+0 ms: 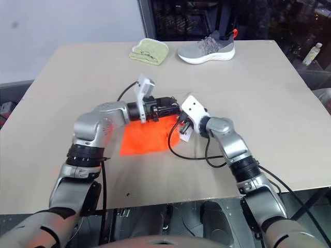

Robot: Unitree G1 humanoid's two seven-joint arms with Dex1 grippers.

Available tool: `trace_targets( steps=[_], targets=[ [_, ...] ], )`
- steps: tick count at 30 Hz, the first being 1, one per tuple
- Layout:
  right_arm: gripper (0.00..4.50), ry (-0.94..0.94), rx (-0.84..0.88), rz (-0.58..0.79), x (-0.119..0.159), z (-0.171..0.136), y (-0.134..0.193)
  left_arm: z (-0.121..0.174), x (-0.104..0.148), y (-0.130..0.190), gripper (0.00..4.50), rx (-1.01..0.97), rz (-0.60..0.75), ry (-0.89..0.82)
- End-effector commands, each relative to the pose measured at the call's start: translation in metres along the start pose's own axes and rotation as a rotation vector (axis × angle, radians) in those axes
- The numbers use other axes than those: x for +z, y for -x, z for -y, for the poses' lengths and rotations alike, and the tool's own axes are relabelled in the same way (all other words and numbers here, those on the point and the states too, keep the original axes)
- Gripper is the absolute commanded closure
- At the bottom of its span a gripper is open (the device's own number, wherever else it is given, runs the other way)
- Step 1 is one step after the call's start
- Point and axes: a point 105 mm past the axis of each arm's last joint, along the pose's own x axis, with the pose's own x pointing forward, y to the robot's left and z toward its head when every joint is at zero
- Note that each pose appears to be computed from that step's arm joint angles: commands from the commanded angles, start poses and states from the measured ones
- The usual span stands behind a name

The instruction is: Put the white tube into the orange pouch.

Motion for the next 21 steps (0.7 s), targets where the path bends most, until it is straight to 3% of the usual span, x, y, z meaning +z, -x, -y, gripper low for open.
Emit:
trace_targets(
  steps=[1,9,15,21],
  targets=[
    [4.5,0.007,-0.042,0.092,0.033,0.014,0.015,0.007,0.01,0.025,1.04,-0.019,-0.003,-0.051],
    [4.5,-0.076,-0.103,0.145,0.068,0.03,0.031,0.03,-0.018,0.047,1.04,-0.072,-0.156,-0.156],
    [4.5,-0.117,-0.158,0.116,0.098,0.045,0.04,0.039,-0.043,0.002,1.04,-0.003,-0.153,-0.117],
    [4.5,-0.137,-0.178,0.046,0.099,0.053,0.043,0.034,-0.049,-0.044,1.04,0.063,-0.13,-0.06]
  ],
)
